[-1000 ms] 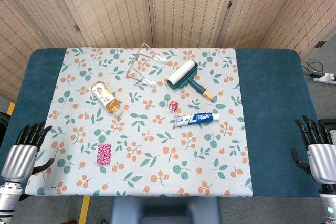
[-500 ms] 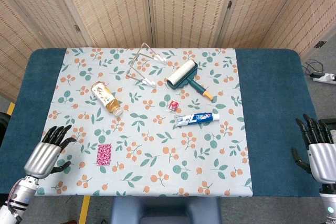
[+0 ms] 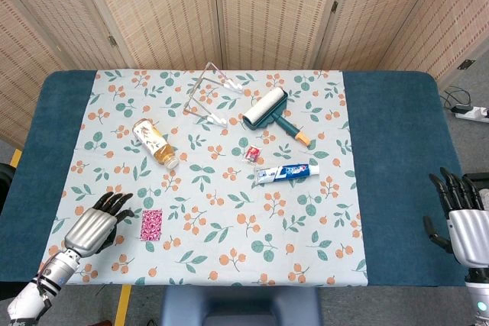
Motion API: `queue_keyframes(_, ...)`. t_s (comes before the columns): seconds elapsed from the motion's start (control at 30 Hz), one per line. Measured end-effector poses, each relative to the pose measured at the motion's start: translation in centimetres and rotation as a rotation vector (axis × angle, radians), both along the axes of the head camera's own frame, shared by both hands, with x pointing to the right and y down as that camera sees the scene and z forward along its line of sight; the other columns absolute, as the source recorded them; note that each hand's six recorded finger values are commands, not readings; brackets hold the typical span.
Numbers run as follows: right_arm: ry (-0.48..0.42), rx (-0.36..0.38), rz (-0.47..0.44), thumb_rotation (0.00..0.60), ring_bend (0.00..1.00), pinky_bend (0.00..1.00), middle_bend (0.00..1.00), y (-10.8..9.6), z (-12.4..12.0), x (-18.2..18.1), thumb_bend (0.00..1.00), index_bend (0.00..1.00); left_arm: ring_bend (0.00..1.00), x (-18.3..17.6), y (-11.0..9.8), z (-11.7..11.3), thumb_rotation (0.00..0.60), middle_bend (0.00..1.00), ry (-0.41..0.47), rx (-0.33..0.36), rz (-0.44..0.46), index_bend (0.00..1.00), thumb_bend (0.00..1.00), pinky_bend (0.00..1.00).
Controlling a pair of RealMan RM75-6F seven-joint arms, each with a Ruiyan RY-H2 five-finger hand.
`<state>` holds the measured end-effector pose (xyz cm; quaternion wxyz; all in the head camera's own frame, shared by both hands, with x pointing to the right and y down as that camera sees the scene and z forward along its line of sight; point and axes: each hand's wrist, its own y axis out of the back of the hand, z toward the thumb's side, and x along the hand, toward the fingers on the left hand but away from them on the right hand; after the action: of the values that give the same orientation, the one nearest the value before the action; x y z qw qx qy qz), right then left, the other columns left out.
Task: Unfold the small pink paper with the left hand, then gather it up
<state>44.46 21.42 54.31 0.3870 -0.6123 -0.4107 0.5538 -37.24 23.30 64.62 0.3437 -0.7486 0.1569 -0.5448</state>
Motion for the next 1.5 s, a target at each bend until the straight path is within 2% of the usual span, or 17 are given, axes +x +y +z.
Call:
queue_keyframes(0.1, -0.002, -0.004, 0.001, 0.6, 0.0, 0.0, 0.0, 0.1, 0.1, 0.0, 0.46, 0.0, 0.0, 0.2, 0.2, 0.4, 0.562, 0.04, -0.002, -0.01, 0.001, 0.27, 1.0, 0.0)
queue_keyframes(0.3, -0.008, -0.009, -0.001, 0.6, 0.0, 0.0, 0.0, 0.1, 0.3, -0.1, 0.46, 0.0, 0.0, 0.5, 0.8, 1.2, 0.403, 0.04, -0.005, -0.026, 0.011, 0.27, 1.0, 0.0)
queue_keyframes(0.37, -0.01, -0.009, -0.002, 0.6, 0.0, 0.0, 0.0, 0.2, 0.4, -0.2, 0.46, 0.0, 0.0, 0.6, 1.0, 1.4, 0.385, 0.03, -0.004, -0.025, 0.019, 0.27, 1.0, 0.0)
queue_keyframes(0.7, -0.017, -0.018, -0.003, 0.6, 0.0, 0.0, 0.0, 0.5, 0.5, -0.3, 0.46, 0.0, 0.0, 0.9, 1.8, 2.9, 0.37, 0.03, -0.034, -0.008, 0.072, 0.27, 1.0, 0.0)
queue_keyframes(0.97, -0.022, -0.026, -0.007, 0.6, 0.0, 0.0, 0.0, 0.7, 0.8, -0.5, 0.46, 0.0, 0.0, 2.4, 2.6, 3.2, 0.368, 0.03, -0.005, -0.008, 0.107, 0.27, 1.0, 0.0)
queue_keyframes(1.5, -0.019, -0.037, 0.001, 0.6, 0.0, 0.0, 0.0, 0.9, 1.1, -0.3, 0.46, 0.0, 0.0, 4.0, 2.8, 4.7, 0.371, 0.01, -0.028, -0.019, 0.146, 0.27, 1.0, 0.0)
